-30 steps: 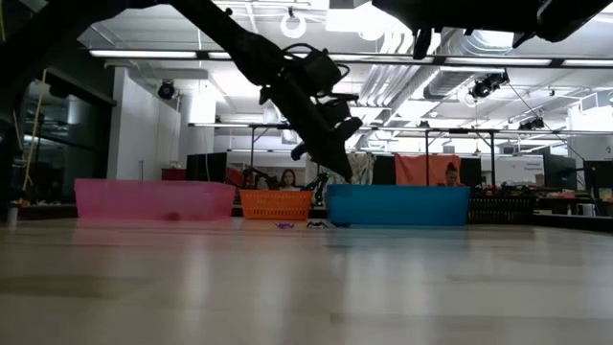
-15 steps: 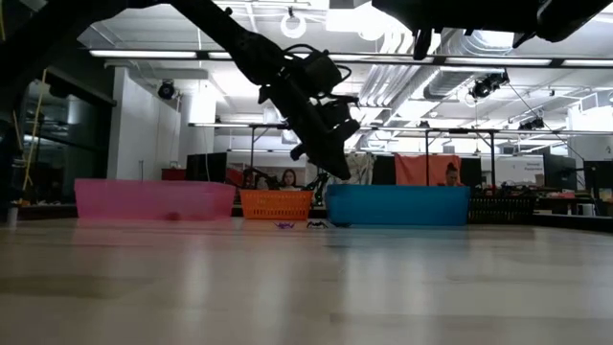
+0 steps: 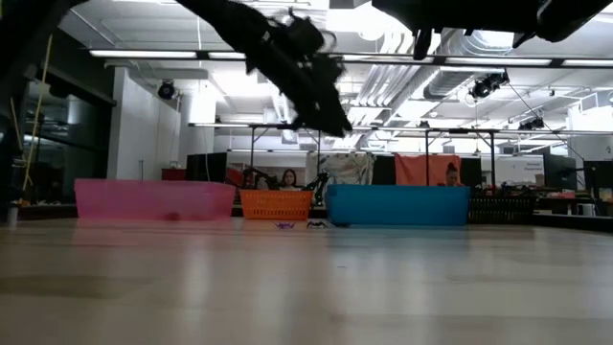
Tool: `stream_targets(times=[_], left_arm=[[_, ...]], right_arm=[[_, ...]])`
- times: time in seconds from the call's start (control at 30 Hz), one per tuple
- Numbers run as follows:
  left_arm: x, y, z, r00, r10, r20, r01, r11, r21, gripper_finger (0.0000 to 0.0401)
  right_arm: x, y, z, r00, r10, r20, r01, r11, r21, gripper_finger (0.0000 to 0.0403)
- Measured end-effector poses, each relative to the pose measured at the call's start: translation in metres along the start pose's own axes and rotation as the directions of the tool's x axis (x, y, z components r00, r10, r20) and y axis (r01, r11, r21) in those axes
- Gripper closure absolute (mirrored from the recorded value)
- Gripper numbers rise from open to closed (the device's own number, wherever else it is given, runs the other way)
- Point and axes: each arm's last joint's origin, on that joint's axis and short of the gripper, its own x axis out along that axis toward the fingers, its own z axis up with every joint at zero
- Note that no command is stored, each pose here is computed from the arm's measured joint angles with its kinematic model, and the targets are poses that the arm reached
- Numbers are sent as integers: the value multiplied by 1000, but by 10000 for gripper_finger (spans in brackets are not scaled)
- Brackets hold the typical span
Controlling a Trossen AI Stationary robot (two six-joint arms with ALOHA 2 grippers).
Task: Sort Halloween decoration
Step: Put the black spider toy into the blue bin
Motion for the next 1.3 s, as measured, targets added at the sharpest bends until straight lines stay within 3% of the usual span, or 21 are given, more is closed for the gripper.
stream_targets(times=[0.13,0.27,0.5,0.63,0.7,0.83,1.03,1.3], left_arm=[[-51,-8,14,995,-73,72,73,997,3,278],[-94,-29,4,971,-146,187,147,989,6,299],[-144,-71,-63,840,-282,464,307,951,21,332],[-164,-88,-104,751,-371,547,417,908,43,343],[-171,-92,-118,732,-383,563,440,897,38,347],[-183,-94,-134,724,-337,602,410,912,18,350],[-194,-89,-133,712,-198,674,253,967,16,350],[-195,-89,-133,712,-178,679,195,979,52,350]], right_arm=[[0,-1,0,1000,-17,7,17,1000,-1,403],[0,-1,0,1000,-18,1,18,1000,0,403],[0,-1,-1,1000,-20,-6,20,1000,0,403],[0,-1,-1,1000,-21,-8,21,1000,0,403],[0,-1,-1,1000,-21,-8,21,1000,0,403],[0,-1,-1,1000,-21,-8,21,1000,0,403],[0,-1,-1,1000,-21,-8,21,1000,0,403],[0,-1,-1,1000,-22,-10,22,1000,0,403]])
